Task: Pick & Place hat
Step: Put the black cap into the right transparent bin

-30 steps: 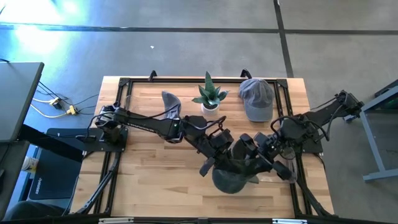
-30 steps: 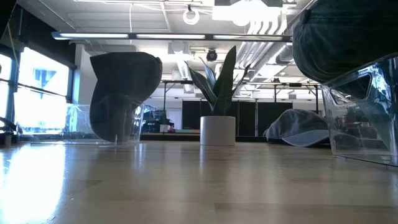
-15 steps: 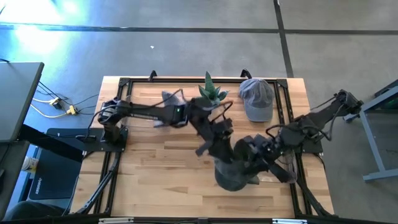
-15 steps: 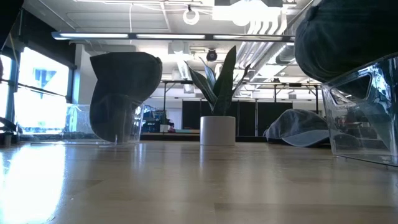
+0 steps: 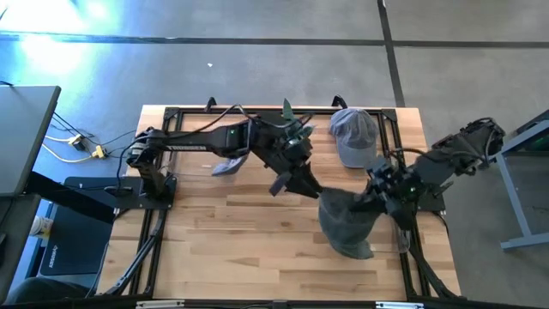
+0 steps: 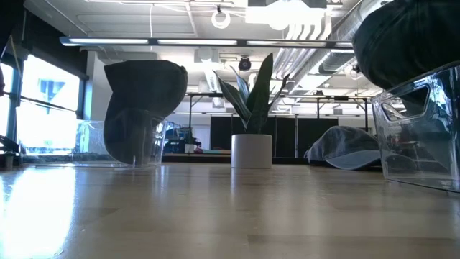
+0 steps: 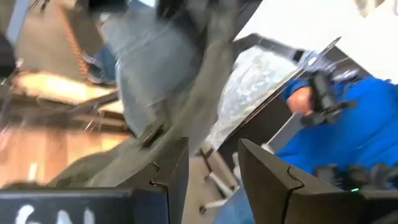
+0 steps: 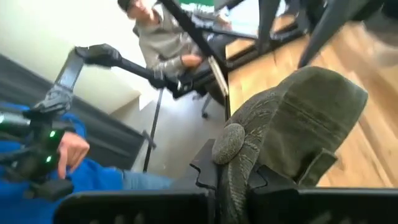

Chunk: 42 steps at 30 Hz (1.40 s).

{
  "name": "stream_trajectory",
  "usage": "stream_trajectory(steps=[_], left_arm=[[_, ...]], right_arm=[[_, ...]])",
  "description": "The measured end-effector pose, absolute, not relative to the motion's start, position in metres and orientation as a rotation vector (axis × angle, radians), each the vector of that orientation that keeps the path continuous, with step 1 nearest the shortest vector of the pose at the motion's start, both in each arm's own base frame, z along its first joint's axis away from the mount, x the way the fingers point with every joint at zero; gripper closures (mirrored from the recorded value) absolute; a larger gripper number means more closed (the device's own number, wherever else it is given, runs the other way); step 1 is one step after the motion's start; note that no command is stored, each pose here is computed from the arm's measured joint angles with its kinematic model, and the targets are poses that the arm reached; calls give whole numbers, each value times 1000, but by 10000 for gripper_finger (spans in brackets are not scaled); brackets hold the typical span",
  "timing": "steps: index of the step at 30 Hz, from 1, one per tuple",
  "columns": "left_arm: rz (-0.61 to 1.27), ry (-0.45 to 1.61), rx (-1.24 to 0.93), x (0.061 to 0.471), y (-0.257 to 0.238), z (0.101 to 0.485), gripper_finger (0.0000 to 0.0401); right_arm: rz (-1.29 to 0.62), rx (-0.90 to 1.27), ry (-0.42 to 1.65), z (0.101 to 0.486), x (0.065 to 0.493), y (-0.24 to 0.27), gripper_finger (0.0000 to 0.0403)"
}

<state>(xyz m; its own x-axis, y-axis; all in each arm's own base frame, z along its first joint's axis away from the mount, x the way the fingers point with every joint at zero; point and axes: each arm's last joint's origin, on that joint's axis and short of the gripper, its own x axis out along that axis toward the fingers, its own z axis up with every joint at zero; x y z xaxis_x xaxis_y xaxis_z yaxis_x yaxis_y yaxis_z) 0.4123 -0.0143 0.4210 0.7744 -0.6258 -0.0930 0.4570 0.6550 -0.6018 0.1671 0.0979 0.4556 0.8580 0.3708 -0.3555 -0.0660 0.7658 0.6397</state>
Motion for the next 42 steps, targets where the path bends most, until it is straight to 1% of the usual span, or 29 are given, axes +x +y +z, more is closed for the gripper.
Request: stream_trajectory(steps=[2,4,6,8,10,12,14,16,19,21,25,27,30,32,35,37,42], left_arm=[[-600,361,-576,404,-15,424,271],[-580,367,-536,397,-15,433,274],[-537,422,-500,386,-14,438,275],[-454,509,-453,369,-12,441,275],[-368,526,-387,362,-10,445,275],[-284,598,-342,349,-8,444,275],[-251,661,-296,336,-7,443,275],[-239,651,-248,332,-6,445,275],[-229,713,-191,317,-6,441,275],[-237,679,-156,315,-4,443,275],[-222,713,-136,299,1,440,275],[-207,702,-107,297,4,441,275],[-208,737,-94,287,4,440,275],[-215,717,-73,286,4,441,275],[-226,734,-55,278,4,442,275],[-235,725,-40,274,3,445,275],[-245,759,-16,270,3,443,275]], right_arm=[[199,670,465,461,165,95,400],[128,695,490,464,159,90,400],[23,723,558,463,151,83,400],[-64,753,641,461,144,79,401],[-143,786,724,458,140,77,401],[-214,817,806,453,140,77,401],[-298,850,876,446,143,79,402],[-379,876,925,436,150,84,402],[-484,893,978,417,166,94,402],[-561,884,996,403,178,101,402],[-702,830,1044,370,199,113,402],[-752,796,1071,355,207,119,402],[-824,747,1083,338,219,127,402],[-866,714,1095,329,225,130,402],[-914,680,1055,322,231,132,402],[-922,648,1031,319,235,134,402],[-867,483,1012,305,244,149,403]])
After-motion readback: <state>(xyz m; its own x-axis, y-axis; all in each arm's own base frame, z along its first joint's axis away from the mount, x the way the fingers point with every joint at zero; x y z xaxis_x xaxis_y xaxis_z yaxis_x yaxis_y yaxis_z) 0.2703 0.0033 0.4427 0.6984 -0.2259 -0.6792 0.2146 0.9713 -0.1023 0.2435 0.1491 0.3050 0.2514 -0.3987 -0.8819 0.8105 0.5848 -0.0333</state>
